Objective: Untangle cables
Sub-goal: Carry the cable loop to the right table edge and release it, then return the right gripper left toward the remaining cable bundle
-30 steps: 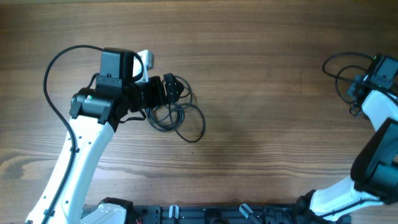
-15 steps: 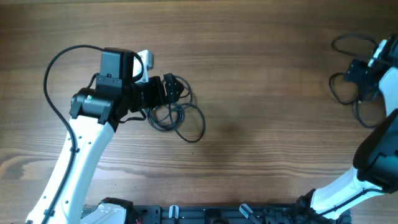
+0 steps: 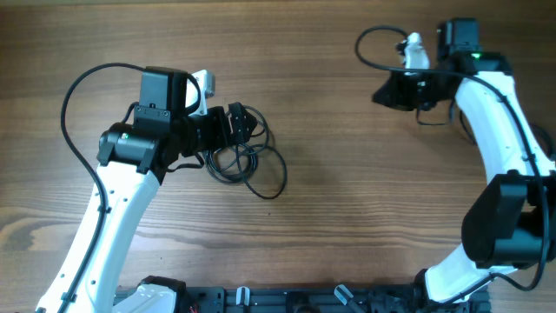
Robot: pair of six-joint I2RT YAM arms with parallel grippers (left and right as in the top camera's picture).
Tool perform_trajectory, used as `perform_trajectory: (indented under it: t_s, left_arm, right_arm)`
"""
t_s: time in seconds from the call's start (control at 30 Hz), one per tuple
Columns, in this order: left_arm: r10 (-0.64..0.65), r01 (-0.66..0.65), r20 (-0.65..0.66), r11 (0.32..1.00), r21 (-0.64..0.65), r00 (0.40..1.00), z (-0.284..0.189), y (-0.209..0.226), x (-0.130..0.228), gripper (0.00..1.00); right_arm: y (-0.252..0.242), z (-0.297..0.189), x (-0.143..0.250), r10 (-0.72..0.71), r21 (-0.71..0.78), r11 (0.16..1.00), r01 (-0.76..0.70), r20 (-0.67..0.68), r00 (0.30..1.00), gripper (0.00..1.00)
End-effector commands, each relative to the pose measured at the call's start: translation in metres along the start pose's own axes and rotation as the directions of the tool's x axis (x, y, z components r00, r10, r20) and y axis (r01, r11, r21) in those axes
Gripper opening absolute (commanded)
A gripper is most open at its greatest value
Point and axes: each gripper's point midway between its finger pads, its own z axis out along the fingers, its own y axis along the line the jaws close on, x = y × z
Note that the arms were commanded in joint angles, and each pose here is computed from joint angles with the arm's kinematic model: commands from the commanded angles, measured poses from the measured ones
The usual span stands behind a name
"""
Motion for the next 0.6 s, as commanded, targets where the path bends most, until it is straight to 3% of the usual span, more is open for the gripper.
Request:
perform_trajectory:
  t_s: [0.0,0.1,0.17,0.2,0.23,0.27,0.4,0.57]
  left_arm:
    - [0.01,-0.01,0.004,1.0,-0.007,1.0,0.0,0.002,-0.002,1.0]
    - [0.01,-0.01,0.004,1.0,-0.007,1.0,0.0,0.002,-0.002,1.0]
    - [0.011,-0.005,0.094,0.998,-0.064,0.996,-0.005,0.013,-0.023,1.0]
    - [-0.039,0.051,0.132,0.995,-0.091,0.991,-0.009,0.026,-0.032,0.71]
    - [-0.1,0.116,0.153,0.989,-0.097,0.983,-0.013,0.036,-0.037,0.32]
    - [-0.21,0.233,0.179,0.966,-0.115,0.961,-0.02,0.057,-0.042,0.04]
    - [-0.315,0.342,0.143,0.905,-0.254,0.938,-0.021,0.103,-0.025,0.04]
    - [-0.408,0.357,-0.049,0.845,-0.399,0.912,0.026,0.138,0.027,0.04]
  right_arm:
    - [0.043,0.007,0.008,-0.029,-0.087,0.996,0.026,-0.033,0.999,0.04]
    - [0.059,0.014,0.017,-0.014,-0.104,0.995,0.007,-0.071,0.997,0.04]
    - [0.079,0.018,0.026,-0.041,-0.164,0.986,0.023,-0.105,0.994,0.04]
    - [0.085,0.02,0.031,-0.055,-0.177,0.984,0.033,-0.118,0.991,0.05]
    - [0.09,0.022,0.034,-0.064,-0.18,0.983,0.04,-0.131,0.989,0.05]
    - [0.099,0.026,0.039,-0.083,-0.188,0.981,0.055,-0.144,0.986,0.05]
    - [0.124,0.037,0.054,-0.119,-0.208,0.975,0.08,-0.183,0.976,0.05]
    - [0.163,0.053,0.073,-0.239,-0.255,0.949,0.186,-0.197,0.951,0.17]
